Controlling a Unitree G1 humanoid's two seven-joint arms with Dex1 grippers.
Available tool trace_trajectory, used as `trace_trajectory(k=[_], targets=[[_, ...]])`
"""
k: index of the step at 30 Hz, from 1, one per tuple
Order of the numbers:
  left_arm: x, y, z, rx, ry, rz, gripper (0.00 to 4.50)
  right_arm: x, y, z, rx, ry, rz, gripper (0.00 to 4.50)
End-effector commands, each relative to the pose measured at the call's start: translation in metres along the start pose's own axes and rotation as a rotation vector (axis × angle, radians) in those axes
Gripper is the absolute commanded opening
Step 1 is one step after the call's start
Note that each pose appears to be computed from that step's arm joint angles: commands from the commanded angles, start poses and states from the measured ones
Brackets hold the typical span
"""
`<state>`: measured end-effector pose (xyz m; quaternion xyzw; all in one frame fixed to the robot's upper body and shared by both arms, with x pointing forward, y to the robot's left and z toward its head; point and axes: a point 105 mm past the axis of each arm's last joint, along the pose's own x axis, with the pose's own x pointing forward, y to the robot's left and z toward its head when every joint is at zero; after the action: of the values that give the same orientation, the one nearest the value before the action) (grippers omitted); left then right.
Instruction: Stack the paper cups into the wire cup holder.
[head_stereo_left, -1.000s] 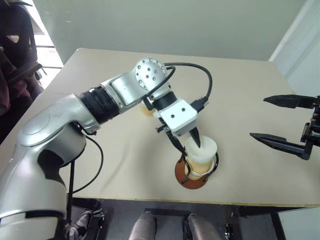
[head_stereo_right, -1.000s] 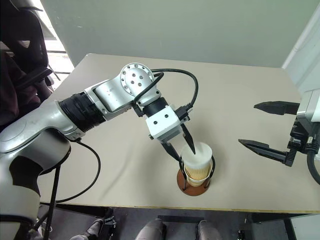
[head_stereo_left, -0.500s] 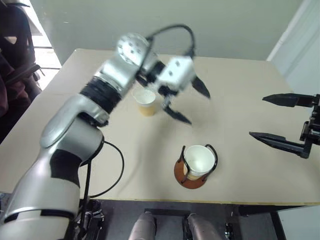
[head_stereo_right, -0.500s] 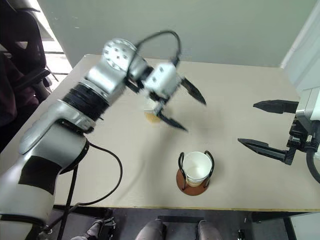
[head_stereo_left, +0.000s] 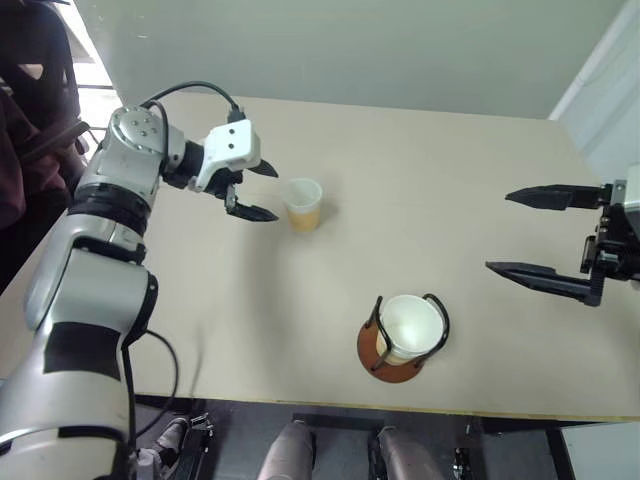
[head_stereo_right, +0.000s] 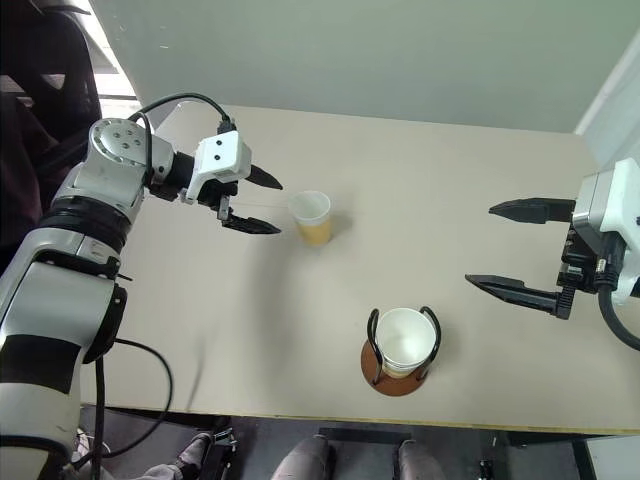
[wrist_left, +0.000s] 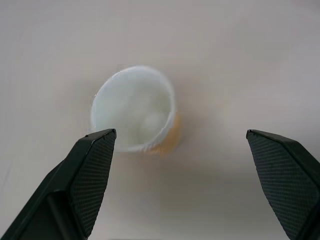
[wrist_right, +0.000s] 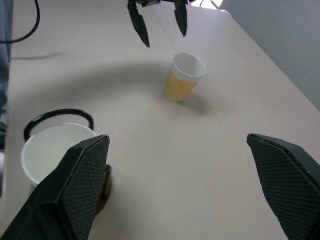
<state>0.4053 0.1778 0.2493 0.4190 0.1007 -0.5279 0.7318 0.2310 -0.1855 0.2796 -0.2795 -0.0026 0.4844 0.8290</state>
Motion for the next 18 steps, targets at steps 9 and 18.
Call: trace_trajectory(k=[9, 18], targets=[[0.021, 0.007, 0.009, -0.045, -0.054, 0.052, 4.47, -0.005, -0.001, 0.008, -0.052, 0.013, -0.017, 4.50], [0.051, 0.003, 0.007, -0.031, 0.013, 0.047, 4.47, -0.007, 0.002, 0.009, -0.046, 0.025, -0.028, 4.50]])
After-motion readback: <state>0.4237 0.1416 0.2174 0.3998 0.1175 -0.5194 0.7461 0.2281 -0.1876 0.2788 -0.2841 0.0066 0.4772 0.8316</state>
